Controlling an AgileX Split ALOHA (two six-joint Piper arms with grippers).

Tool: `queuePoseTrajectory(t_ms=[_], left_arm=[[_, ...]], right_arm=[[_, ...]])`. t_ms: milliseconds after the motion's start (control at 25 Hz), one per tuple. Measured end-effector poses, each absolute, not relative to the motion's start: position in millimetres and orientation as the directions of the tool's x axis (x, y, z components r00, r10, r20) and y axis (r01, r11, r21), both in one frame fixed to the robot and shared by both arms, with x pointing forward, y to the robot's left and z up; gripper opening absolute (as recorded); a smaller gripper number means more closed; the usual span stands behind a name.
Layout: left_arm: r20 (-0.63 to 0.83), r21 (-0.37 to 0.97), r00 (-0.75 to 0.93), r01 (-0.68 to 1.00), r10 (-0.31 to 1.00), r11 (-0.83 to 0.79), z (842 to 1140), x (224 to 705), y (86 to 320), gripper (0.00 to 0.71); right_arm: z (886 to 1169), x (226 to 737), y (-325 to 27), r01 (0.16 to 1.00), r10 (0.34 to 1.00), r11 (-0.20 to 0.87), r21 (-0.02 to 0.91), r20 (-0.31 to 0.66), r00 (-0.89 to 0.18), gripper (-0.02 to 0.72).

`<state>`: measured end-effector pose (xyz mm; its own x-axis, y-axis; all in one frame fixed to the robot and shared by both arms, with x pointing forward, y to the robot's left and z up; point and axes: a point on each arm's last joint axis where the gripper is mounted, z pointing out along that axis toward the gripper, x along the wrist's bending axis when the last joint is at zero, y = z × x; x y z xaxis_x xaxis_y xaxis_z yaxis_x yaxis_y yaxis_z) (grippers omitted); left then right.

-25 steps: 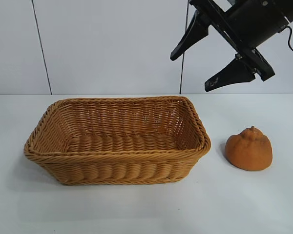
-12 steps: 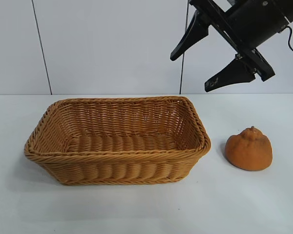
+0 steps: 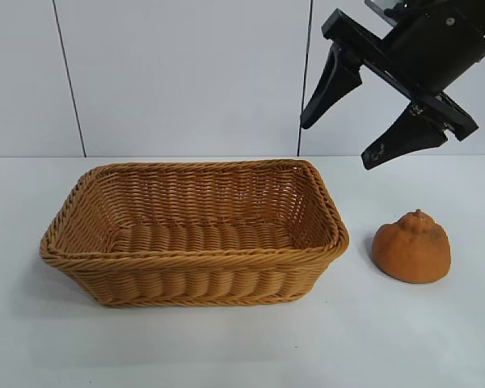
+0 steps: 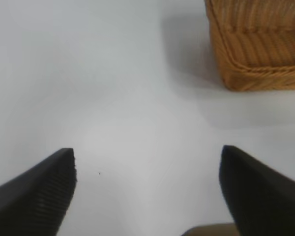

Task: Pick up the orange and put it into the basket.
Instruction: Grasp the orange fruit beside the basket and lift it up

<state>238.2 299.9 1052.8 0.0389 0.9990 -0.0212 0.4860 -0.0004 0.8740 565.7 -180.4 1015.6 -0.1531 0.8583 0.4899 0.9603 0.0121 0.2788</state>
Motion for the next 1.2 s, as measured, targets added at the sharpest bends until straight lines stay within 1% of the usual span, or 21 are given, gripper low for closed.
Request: queuePoseTrajectory(t_ms=[160, 280, 400, 480, 600, 680, 800, 920, 1040, 1200], left_arm=[[-0.021, 0.89, 0.04, 0.455, 0.999, 0.001, 1053, 233, 300, 0.573], [-0.021, 0.89, 0.04, 0.455, 0.999, 0.001, 1053, 233, 300, 0.573], [-0.021, 0.89, 0.04, 0.455, 0.999, 0.001, 1053, 233, 300, 0.573], [-0.021, 0.89, 0.04, 0.455, 0.999, 0.001, 1053, 233, 300, 0.573], [-0.021, 0.89, 0.04, 0.455, 0.999, 0.001, 1053, 233, 300, 0.573], [-0.021, 0.89, 0.04, 0.455, 0.999, 0.001, 1053, 233, 300, 0.573], [-0.021, 0.89, 0.04, 0.455, 0.999, 0.001, 1053, 233, 300, 0.573], [-0.021, 0.89, 0.04, 0.455, 0.999, 0.001, 1053, 233, 300, 0.573], [-0.021, 0.891, 0.04, 0.454, 0.999, 0.001, 1053, 233, 300, 0.573], [-0.021, 0.891, 0.04, 0.454, 0.999, 0.001, 1053, 233, 300, 0.573]], right_arm=[[1016, 566, -181, 0.959, 0.865, 0.027, 0.281, 0.474, -0.163, 0.547], [1022, 569, -184, 0.952, 0.882, 0.067, 0.298, 0.428, -0.196, 0.547], [1034, 574, -190, 0.942, 0.916, 0.1, 0.321, 0.34, -0.213, 0.547], [1041, 578, -198, 0.939, 0.948, 0.103, 0.327, 0.253, -0.193, 0.547], [1047, 582, -211, 0.939, 0.979, 0.11, 0.325, 0.127, -0.158, 0.547], [1047, 584, -222, 0.944, 0.988, 0.093, 0.315, 0.09, -0.128, 0.547], [1046, 587, -239, 0.954, 0.993, 0.042, 0.298, 0.094, -0.073, 0.547], [1038, 593, -250, 0.962, 0.991, 0.002, 0.274, 0.128, -0.039, 0.547], [1020, 600, -251, 0.974, 0.989, 0.002, 0.226, 0.147, -0.036, 0.547], [982, 610, -249, 0.992, 0.989, 0.006, 0.129, 0.146, -0.025, 0.547]])
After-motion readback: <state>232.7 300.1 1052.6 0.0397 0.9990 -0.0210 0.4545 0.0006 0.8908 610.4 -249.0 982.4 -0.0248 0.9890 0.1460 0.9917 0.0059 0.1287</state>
